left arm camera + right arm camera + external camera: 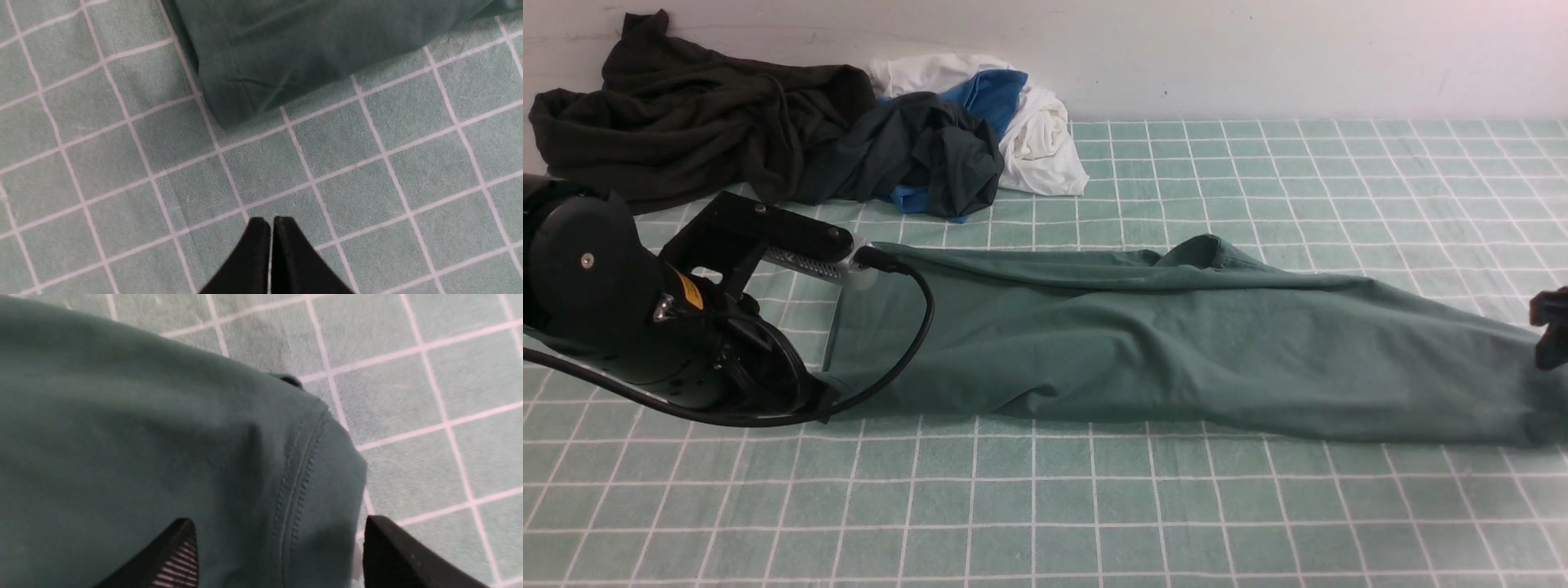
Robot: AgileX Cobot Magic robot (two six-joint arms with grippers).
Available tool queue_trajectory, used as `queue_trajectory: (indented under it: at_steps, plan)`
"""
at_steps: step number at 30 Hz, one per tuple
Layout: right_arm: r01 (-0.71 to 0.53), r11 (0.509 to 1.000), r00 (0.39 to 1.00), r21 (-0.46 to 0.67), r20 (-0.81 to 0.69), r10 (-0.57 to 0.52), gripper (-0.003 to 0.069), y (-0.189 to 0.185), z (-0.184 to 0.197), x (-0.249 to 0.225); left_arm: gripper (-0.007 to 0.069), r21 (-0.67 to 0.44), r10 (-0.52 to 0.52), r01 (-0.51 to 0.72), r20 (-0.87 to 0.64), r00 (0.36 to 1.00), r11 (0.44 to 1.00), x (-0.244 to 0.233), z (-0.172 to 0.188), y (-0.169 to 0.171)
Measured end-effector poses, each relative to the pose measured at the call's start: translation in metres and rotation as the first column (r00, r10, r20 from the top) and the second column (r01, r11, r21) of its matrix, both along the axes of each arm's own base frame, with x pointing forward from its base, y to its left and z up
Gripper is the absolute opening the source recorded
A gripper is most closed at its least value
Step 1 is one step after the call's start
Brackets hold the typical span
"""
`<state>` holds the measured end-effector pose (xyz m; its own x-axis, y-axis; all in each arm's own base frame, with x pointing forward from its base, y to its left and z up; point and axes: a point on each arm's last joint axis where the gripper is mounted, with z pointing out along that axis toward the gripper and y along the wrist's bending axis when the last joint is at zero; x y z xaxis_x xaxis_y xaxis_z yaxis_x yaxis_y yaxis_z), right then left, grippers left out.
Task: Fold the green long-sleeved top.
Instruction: Use the right arm to clamp the right edge of the fabric
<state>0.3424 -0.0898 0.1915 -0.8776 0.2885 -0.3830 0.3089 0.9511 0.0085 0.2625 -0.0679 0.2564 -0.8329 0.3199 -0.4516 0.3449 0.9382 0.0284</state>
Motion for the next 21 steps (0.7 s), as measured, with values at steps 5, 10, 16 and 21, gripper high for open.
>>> queue_trajectory:
  at_steps: [5,10,16,21]
  plan:
    - [0.010,1.000,0.998,0.029,-0.056,-0.008,0.0502,-0.001,-0.037,0.009,-0.0003,0.000,0.000,0.000,-0.003,1.000,1.000,0.000,-0.001,0.000]
    - [0.029,0.998,0.999,0.062,-0.042,-0.026,0.0484,0.000,-0.045,0.015,-0.0003,0.002,-0.001,0.001,-0.005,1.000,1.000,0.000,-0.001,0.000]
    - [0.000,0.997,0.999,0.077,-0.042,0.003,0.0304,0.002,-0.045,0.015,-0.0003,0.005,-0.002,0.002,-0.004,1.000,1.000,0.000,-0.001,0.000]
    - [-0.088,0.995,0.993,0.054,-0.069,0.091,0.0034,0.003,-0.037,0.010,-0.0003,0.005,-0.002,0.002,-0.004,1.000,1.000,0.000,-0.001,0.000]
